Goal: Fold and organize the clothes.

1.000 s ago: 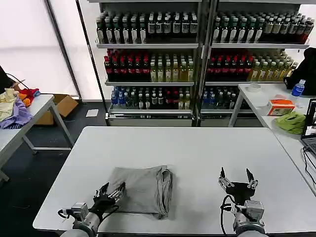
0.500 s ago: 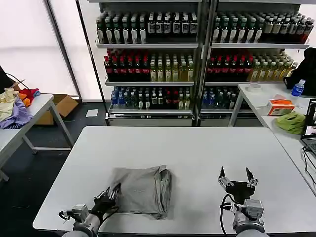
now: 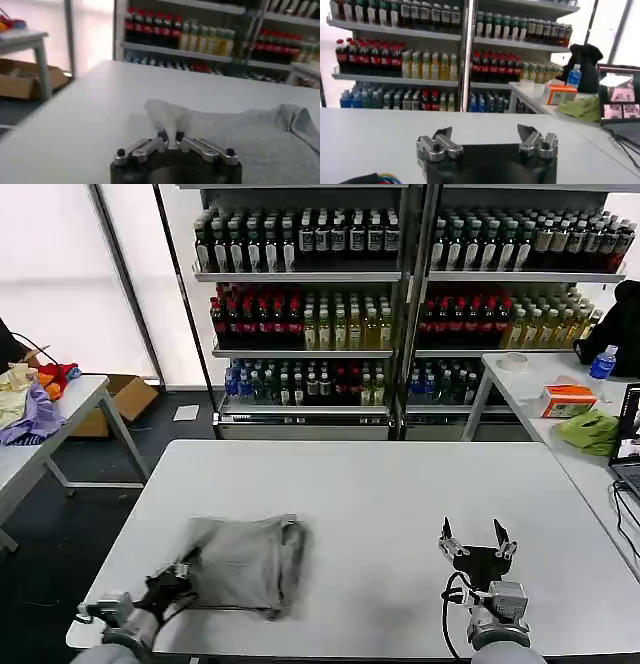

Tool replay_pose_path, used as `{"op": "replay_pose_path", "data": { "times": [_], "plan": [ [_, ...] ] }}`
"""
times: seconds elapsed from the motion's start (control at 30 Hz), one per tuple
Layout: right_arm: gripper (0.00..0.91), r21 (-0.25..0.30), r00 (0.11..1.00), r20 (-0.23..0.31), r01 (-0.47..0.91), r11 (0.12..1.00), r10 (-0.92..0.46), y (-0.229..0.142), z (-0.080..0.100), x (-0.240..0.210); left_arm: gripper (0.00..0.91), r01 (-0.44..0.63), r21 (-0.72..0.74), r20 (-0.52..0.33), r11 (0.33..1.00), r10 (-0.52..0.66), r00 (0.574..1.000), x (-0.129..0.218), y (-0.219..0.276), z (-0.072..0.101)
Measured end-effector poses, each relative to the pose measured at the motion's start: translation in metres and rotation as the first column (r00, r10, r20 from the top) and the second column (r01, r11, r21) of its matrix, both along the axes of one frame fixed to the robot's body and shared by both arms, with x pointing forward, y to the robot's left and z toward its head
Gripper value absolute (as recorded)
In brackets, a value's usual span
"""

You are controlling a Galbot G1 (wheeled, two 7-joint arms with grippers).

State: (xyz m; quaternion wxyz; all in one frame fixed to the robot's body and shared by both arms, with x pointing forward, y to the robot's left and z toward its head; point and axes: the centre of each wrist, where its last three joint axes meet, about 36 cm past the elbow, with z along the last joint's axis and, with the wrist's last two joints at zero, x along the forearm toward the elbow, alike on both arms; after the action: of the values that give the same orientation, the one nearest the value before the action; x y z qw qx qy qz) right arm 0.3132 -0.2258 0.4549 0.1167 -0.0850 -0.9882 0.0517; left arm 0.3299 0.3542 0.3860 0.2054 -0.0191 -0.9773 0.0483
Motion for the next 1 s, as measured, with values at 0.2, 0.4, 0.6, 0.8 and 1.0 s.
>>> {"op": "replay_pose_path", "data": {
  "times": [0.2,0.4,0.6,0.8,1.0],
  "plan": [
    [0.907,0.005,1.000,0.002,-0.006,1.000,0.006,0.002,0.000,0.002,0.000,-0.074,0.159,0.026,0.984,0.071,0.997,0.004,0.080,0.031],
    [0.907,0.009,1.000,0.003,-0.003,1.000,0.003,0.002,0.001,0.000,0.000,-0.104,0.254,0.067,0.962,0.090,0.994,0.014,0.119,0.066],
    [0.907,0.004,1.000,-0.003,0.017,1.000,-0.017,0.000,-0.001,-0.001,0.000,-0.097,0.286,0.096,0.953,0.073,0.993,0.018,0.122,0.084],
    [0.907,-0.002,0.999,-0.016,0.042,0.999,-0.042,-0.004,-0.005,-0.003,0.000,-0.045,0.217,0.103,0.975,0.023,0.994,0.018,0.079,0.087],
    [0.907,-0.006,0.997,-0.032,0.075,0.997,-0.075,-0.008,-0.007,-0.006,0.000,0.066,0.097,0.108,0.993,-0.076,0.991,0.021,-0.008,0.086]
  ]
}}
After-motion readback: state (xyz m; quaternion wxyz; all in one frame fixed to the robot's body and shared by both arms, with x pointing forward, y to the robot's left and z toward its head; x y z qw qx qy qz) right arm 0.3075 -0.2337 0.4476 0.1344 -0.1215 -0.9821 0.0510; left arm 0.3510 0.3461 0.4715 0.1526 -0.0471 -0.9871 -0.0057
